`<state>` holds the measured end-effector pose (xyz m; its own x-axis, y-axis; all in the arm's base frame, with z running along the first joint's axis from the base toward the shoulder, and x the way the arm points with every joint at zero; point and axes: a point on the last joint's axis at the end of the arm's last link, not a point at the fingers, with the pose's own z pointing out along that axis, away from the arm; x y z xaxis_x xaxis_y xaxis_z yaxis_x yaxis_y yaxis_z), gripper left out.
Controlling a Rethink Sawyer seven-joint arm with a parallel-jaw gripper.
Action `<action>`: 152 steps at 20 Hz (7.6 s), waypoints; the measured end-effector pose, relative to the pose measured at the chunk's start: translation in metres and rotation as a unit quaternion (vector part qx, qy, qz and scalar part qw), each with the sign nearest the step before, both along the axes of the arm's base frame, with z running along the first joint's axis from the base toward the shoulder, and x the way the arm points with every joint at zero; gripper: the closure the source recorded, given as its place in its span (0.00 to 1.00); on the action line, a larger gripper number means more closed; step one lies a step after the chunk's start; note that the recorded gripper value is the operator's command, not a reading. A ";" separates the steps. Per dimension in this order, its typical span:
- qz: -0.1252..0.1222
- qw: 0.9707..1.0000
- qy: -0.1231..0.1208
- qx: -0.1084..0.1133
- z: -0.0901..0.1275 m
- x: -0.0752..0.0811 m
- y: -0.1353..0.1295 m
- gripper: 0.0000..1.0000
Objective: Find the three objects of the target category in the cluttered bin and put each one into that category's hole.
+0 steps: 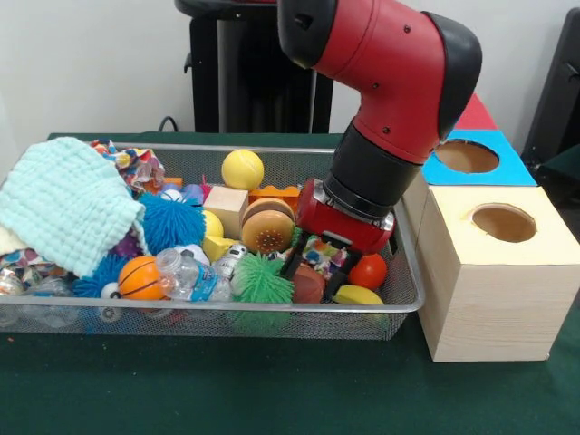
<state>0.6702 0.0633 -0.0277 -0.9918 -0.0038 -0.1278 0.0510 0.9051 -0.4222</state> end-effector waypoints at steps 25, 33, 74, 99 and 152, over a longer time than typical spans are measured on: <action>-0.006 0.994 0.028 -0.102 0.001 -0.022 -0.059 0.00; -0.051 0.997 0.024 -0.043 -0.013 -0.015 -0.076 0.00; -0.024 0.999 0.017 0.019 -0.021 -0.035 -0.029 0.00; -0.053 0.989 -0.073 0.119 0.102 0.013 -0.008 0.00; -0.026 0.972 -0.144 -0.186 0.145 -0.058 -0.126 0.00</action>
